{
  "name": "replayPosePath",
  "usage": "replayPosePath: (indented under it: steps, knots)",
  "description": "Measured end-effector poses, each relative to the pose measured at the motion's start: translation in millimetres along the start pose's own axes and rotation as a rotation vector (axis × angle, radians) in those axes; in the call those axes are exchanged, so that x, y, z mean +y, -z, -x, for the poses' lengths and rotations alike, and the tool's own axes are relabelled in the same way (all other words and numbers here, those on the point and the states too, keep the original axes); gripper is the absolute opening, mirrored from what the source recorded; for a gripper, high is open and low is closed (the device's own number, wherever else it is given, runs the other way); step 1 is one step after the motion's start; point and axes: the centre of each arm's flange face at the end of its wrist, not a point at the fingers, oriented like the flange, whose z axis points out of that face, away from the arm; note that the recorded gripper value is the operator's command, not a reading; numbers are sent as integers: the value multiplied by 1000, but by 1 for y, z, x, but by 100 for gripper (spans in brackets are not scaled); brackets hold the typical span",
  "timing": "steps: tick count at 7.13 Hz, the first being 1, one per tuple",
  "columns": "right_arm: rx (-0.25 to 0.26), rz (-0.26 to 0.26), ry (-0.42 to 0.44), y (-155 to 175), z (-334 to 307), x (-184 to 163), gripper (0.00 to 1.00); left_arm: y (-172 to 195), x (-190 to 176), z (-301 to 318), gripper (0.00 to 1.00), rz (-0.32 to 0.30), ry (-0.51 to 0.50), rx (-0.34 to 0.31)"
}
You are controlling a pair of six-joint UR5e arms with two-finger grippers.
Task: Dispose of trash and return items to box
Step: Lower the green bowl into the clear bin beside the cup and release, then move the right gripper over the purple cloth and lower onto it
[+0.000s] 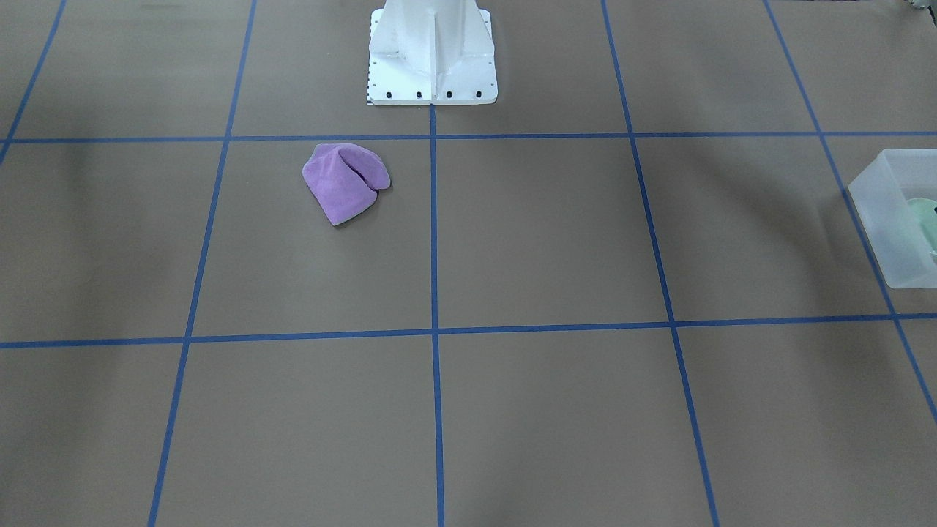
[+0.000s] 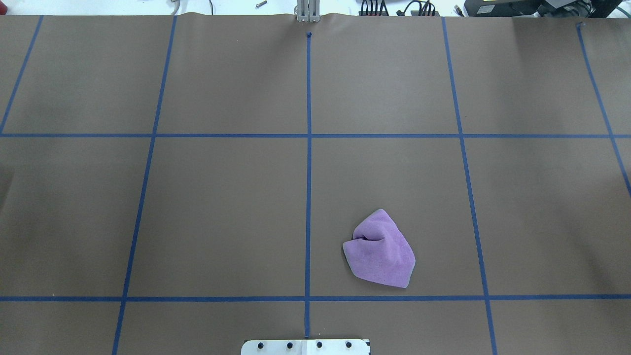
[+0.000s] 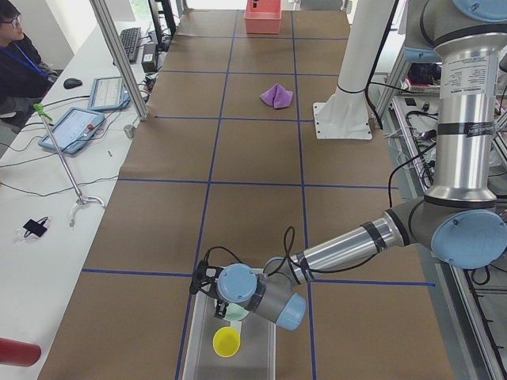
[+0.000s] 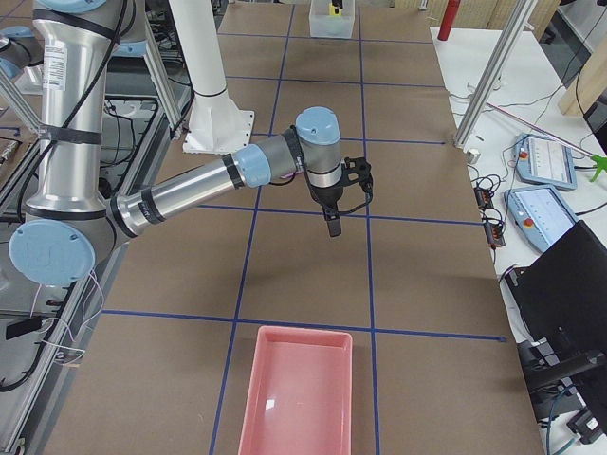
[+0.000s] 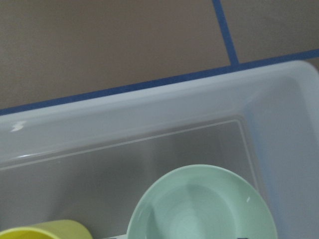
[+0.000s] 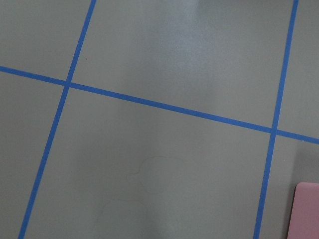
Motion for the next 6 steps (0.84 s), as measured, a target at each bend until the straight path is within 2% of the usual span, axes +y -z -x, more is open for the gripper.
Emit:
replayPosePath:
  steps: [2, 3, 4, 6]
  knots:
    - [-15, -17, -80, 9, 20, -2, 100, 69, -71, -89, 98, 2, 50, 0]
    - [-30, -20, -121, 11, 42, -3, 100, 104, -88, -138, 98, 10, 75, -46]
    - [-43, -22, -164, 13, 76, -4, 100, 128, -93, -171, 98, 17, 90, -99]
    - [-49, -41, -260, -2, 178, -10, 100, 143, -95, -200, 98, 23, 92, -131]
